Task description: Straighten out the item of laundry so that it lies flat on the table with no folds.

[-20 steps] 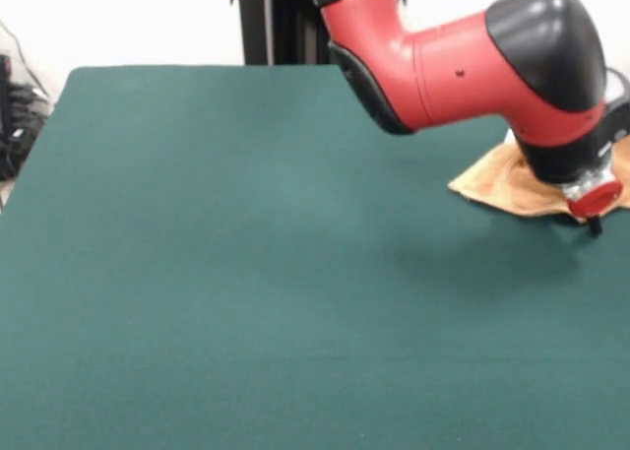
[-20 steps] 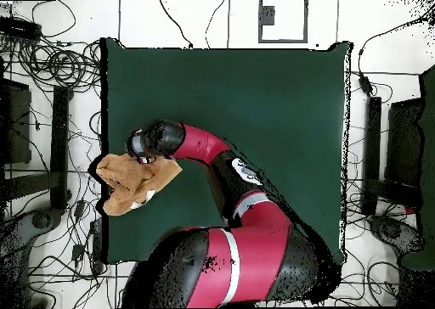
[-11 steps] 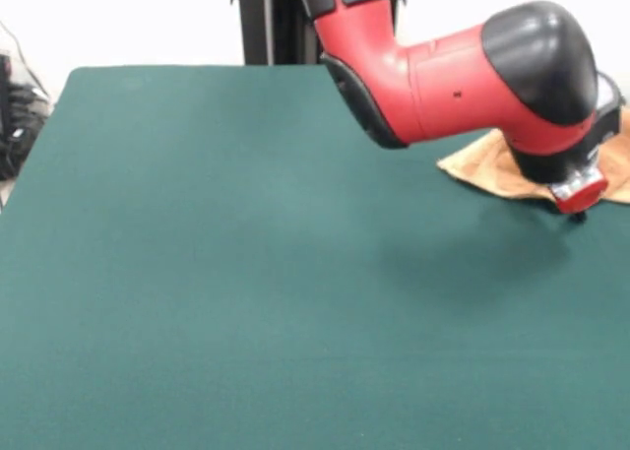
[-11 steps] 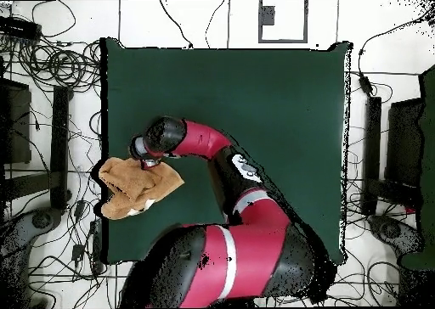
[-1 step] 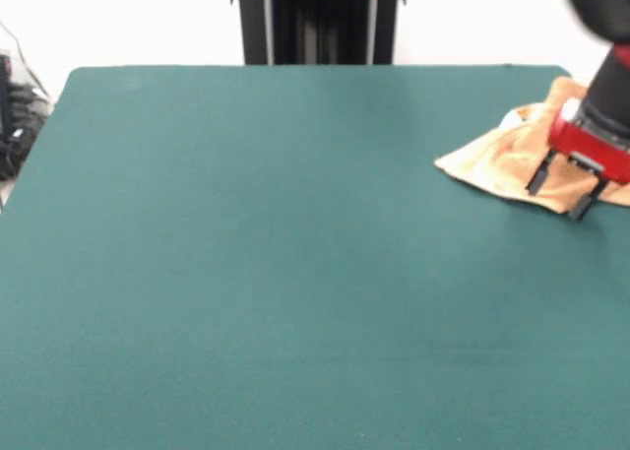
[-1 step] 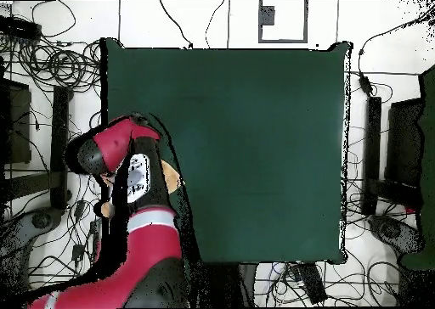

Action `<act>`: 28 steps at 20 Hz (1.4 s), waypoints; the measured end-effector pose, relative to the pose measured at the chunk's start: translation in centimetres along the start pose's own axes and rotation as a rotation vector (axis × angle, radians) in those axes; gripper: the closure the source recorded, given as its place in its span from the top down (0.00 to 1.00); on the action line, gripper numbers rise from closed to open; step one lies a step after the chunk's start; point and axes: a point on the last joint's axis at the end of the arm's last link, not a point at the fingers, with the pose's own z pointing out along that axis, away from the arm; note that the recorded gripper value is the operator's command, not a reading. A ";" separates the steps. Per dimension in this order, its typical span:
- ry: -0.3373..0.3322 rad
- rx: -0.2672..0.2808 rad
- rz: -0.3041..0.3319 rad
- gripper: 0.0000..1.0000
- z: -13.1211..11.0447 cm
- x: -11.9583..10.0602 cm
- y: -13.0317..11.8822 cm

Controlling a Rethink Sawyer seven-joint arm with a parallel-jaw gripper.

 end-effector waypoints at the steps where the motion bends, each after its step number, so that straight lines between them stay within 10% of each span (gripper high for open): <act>1: -0.039 0.008 -0.029 1.00 -0.2 0.1 0.1; 14: -0.164 0.059 0.037 1.00 1.4 -9.8 -4.5; 24: 0.258 -0.079 0.498 1.00 6.0 -18.5 -12.1; 28: 0.341 -0.095 0.567 1.00 6.4 -19.0 -13.9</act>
